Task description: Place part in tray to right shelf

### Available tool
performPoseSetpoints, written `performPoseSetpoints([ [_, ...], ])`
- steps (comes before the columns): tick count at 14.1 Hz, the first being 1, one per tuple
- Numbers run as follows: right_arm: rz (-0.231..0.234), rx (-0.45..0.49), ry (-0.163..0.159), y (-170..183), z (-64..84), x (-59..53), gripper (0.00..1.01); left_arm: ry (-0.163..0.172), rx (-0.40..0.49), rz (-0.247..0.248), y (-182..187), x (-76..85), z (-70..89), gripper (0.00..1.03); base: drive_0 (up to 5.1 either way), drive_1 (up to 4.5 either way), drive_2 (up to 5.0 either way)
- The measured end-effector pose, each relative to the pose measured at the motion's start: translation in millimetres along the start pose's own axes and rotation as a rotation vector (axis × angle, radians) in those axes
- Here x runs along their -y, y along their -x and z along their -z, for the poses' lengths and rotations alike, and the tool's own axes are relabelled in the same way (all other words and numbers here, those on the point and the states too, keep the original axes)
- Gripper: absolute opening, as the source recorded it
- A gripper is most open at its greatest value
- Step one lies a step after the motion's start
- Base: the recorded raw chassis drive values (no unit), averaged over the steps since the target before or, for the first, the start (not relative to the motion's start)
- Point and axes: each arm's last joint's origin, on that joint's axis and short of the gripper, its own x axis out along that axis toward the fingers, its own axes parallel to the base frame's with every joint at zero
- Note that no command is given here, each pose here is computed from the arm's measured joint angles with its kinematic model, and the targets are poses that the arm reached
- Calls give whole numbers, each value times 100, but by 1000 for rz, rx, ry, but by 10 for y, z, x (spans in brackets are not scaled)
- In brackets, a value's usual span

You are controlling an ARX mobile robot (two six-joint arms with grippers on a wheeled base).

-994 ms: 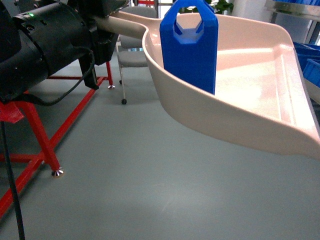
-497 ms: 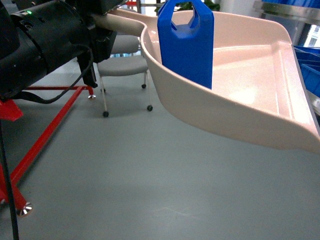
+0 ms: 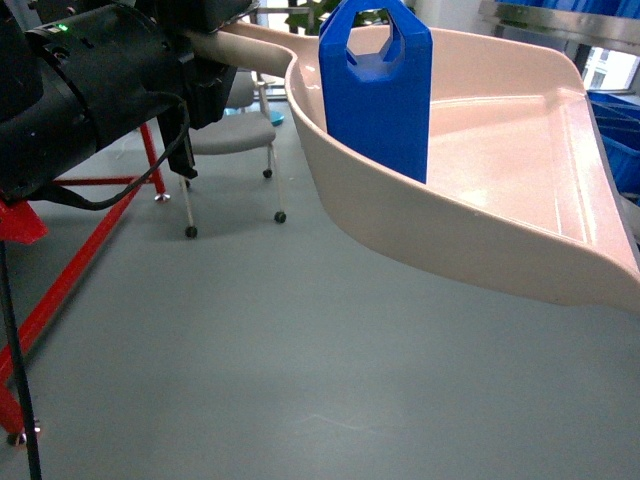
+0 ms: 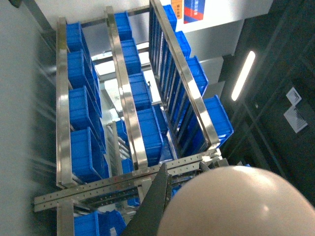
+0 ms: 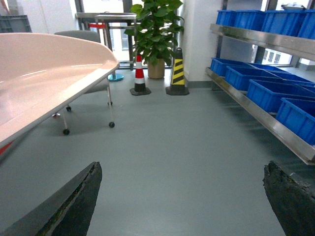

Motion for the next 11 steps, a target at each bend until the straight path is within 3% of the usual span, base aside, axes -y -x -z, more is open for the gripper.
performPoseSetpoints([
  [11, 0, 0, 0, 0, 0, 0, 98, 0, -2, 0, -1, 1, 4, 12, -160, -160, -160],
])
